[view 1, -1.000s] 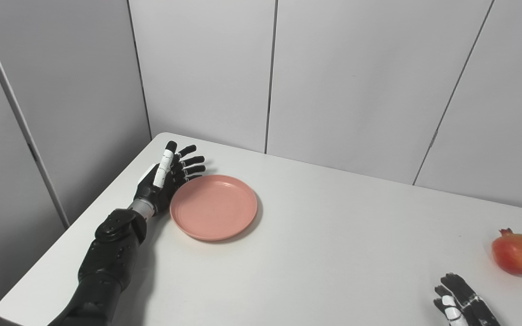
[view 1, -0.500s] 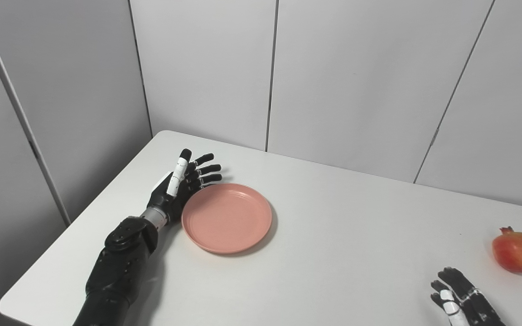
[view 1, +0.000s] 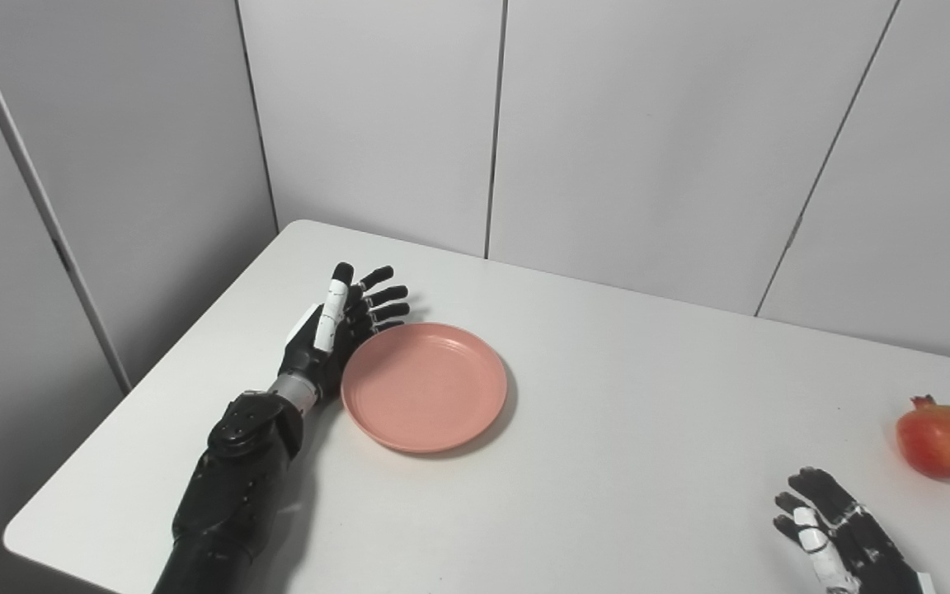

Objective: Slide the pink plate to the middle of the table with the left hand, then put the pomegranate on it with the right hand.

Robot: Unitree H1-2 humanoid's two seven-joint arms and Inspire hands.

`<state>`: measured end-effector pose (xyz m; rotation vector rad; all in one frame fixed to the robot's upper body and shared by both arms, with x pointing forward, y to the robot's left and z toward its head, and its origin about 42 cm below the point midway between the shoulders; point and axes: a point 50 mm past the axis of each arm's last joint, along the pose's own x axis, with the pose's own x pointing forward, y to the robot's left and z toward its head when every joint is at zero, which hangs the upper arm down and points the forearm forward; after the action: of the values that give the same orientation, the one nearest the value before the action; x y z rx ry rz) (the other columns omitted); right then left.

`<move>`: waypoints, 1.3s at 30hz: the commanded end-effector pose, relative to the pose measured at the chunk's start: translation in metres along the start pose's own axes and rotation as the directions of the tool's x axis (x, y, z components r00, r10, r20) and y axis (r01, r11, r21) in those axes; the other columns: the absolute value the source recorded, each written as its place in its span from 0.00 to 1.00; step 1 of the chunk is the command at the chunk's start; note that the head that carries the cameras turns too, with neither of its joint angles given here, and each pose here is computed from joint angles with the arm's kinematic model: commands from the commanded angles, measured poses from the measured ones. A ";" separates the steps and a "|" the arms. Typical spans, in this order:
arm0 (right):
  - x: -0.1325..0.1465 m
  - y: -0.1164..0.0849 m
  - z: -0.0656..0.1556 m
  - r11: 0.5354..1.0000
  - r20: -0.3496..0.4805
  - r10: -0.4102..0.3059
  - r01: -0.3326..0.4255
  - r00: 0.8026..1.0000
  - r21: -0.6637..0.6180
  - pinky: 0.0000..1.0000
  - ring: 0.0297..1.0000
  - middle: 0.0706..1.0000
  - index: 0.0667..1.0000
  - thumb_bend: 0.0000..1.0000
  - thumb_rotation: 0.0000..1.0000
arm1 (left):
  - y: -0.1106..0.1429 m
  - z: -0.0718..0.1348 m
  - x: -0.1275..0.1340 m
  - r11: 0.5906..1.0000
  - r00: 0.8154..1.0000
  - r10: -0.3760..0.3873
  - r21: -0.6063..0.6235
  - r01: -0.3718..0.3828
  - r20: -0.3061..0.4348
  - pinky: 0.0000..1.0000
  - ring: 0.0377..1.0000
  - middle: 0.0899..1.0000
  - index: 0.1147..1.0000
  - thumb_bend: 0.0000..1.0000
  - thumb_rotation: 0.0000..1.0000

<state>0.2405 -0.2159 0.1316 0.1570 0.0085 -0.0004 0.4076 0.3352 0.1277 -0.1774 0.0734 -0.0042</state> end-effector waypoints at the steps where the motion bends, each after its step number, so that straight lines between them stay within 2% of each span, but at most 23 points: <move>1: -0.015 0.001 -0.001 1.000 -0.010 -0.005 0.005 1.000 0.001 0.76 0.76 0.77 0.70 0.51 0.39 | -0.007 -0.003 0.001 1.000 0.999 0.029 0.009 -0.028 -0.040 0.75 0.79 0.79 0.82 0.88 0.96; 6: -0.014 0.004 0.000 1.000 -0.007 -0.009 0.009 1.000 0.003 0.74 0.74 0.76 0.67 0.53 0.38 | -0.026 -0.003 -0.002 0.997 0.996 0.080 0.009 -0.080 -0.036 0.76 0.79 0.80 0.84 0.80 1.00; 10: -0.013 0.008 0.001 1.000 -0.006 -0.007 0.007 1.000 0.009 0.73 0.74 0.75 0.66 0.54 0.38 | -0.036 -0.003 -0.005 0.995 0.993 0.098 -0.030 -0.100 -0.068 0.77 0.79 0.80 0.85 0.77 1.00; 15: -0.013 0.015 0.001 1.000 0.002 0.008 -0.008 1.000 -0.021 0.71 0.74 0.75 0.64 0.55 0.41 | -0.044 0.001 -0.008 0.996 0.994 0.065 -0.053 -0.070 -0.090 0.77 0.79 0.81 0.85 0.76 1.00; 20: -0.013 0.023 0.000 1.000 -0.006 0.016 -0.016 1.000 -0.023 0.72 0.75 0.74 0.62 0.61 0.42 | -0.050 0.006 -0.011 0.997 0.995 0.033 -0.063 -0.040 -0.096 0.77 0.80 0.80 0.86 0.75 1.00; 27: -0.013 0.035 0.001 0.998 -0.010 0.025 -0.026 1.000 -0.054 0.70 0.73 0.73 0.61 0.54 0.43 | -0.063 0.008 -0.016 0.999 0.992 0.001 -0.037 -0.006 -0.124 0.73 0.76 0.77 0.84 0.75 1.00; 39: -0.011 0.046 0.002 0.998 -0.016 0.020 -0.021 1.000 -0.061 0.67 0.70 0.70 0.59 0.59 0.45 | -0.080 0.006 -0.020 0.998 0.991 -0.024 -0.059 0.016 -0.129 0.73 0.76 0.76 0.85 0.78 1.00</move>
<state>0.2416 -0.1775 0.1396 0.0609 0.0149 0.0407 0.3858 0.2629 0.1453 -0.2366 0.1956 -0.0245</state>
